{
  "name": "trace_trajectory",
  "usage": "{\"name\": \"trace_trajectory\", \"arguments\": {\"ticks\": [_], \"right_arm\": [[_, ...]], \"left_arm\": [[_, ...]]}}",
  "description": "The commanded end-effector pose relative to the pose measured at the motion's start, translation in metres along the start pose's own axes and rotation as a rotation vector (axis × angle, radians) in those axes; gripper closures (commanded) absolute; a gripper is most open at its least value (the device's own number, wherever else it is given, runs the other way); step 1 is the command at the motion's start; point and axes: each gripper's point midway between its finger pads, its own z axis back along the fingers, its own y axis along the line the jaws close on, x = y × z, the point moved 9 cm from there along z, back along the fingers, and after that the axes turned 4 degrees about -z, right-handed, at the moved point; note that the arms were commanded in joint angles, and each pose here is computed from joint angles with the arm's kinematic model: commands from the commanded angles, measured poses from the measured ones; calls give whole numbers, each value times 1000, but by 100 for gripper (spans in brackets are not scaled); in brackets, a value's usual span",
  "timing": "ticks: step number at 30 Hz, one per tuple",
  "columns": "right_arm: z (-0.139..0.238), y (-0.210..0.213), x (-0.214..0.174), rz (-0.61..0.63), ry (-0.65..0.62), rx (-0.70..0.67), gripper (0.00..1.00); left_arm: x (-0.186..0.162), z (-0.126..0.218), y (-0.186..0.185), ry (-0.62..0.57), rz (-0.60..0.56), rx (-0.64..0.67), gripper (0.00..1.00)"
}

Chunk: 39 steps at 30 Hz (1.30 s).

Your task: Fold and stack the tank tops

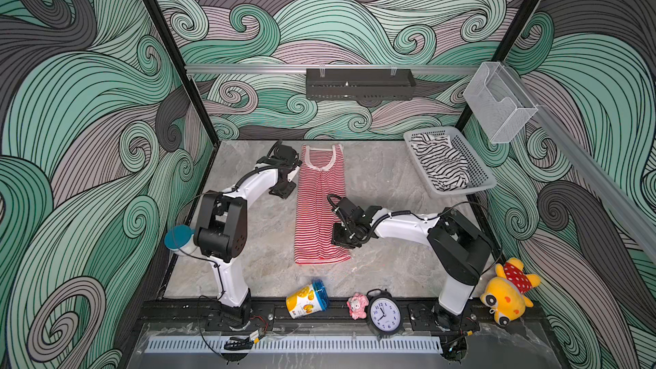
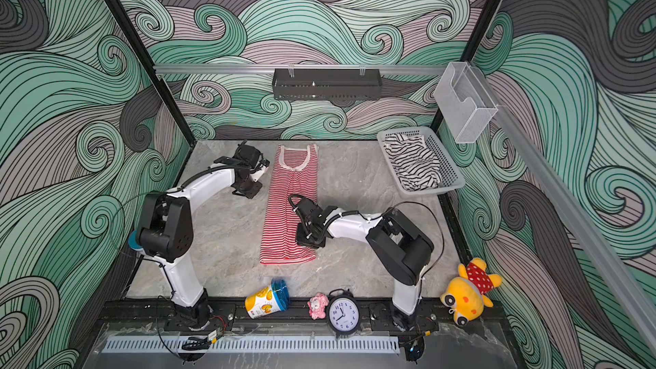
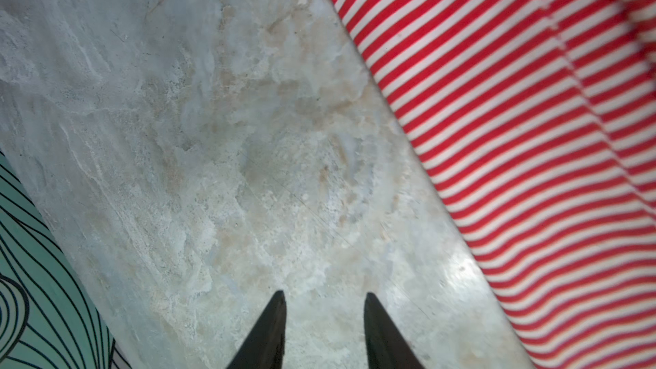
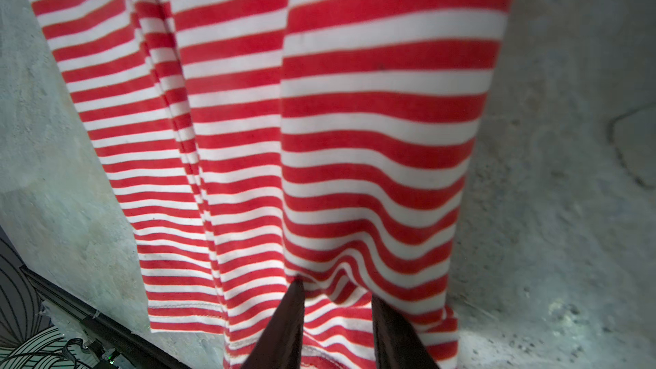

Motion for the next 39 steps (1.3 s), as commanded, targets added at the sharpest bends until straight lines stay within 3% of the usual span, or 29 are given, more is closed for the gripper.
{"name": "trace_trajectory", "arguments": {"ticks": [1, 6, 11, 19, 20, 25, 39], "right_arm": [[9, -7, -7, -5, 12, -42, 64], [33, -15, -17, -22, -18, -54, 63], [33, -21, -30, -42, -14, -52, 63], [33, -26, -39, -101, -27, 47, 61], [32, -27, -41, -112, -30, 62, 55], [24, -36, -44, -164, -32, 79, 50], [20, -58, -54, -255, -30, 43, 60]], "left_arm": [[-21, 11, -22, -27, -8, -113, 60], [-55, 27, -46, -51, -61, -155, 60], [-76, 40, -62, -72, -85, -198, 59], [-103, 52, -94, -132, -213, -236, 56], [-104, 54, -96, -139, -222, -235, 56], [-109, 55, -106, -143, -243, -242, 54], [-112, 60, -117, -153, -283, -266, 54]]}}
